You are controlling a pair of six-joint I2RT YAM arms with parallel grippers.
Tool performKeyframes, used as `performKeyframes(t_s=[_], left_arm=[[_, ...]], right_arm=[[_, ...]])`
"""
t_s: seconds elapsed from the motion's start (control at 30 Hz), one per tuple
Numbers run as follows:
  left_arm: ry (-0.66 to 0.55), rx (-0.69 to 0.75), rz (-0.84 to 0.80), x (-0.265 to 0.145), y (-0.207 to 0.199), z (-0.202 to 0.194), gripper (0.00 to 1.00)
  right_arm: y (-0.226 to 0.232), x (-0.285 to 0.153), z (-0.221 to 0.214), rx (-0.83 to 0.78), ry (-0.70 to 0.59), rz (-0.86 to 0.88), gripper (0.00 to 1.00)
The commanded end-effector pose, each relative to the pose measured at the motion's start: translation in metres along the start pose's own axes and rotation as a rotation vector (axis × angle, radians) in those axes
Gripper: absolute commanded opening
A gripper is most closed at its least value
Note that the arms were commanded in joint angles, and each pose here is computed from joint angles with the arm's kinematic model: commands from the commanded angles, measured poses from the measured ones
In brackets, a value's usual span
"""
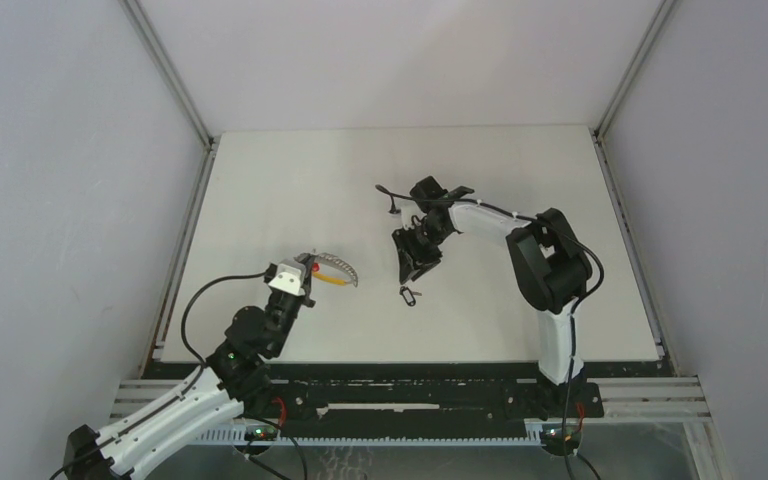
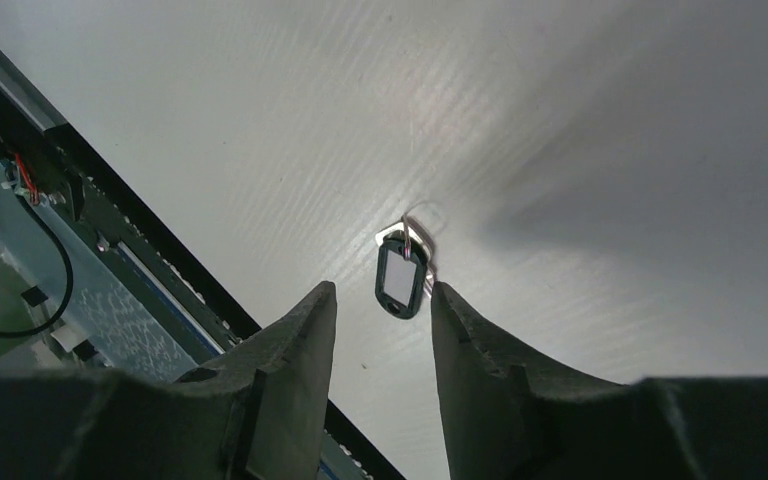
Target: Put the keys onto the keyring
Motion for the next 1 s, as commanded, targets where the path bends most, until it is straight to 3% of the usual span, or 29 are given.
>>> performKeyframes(t_s=[0.0,0.97], left_arm=[[-0.051,-0.034,0.014,0.001,0.002,0.011,0.00],[-0.048,-0.031,0.007,0.002,0.000,0.010,0.00]], right_arm=[[0.009,-0.002,0.017,-0.031,-0.015,0.058,0.40],[-0.006,0.026,0.012,0.006,0.076,0.111,0.25]])
Point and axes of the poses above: each gripper's point midway between its finger pads, its own x axis out along the fingers, its own y axis along the line the jaws close on, z = x × y, the point moved 1 cm from there along -x, back along the fingers, and after that the axes turned 9 degrees about x, right-handed, at the moved point
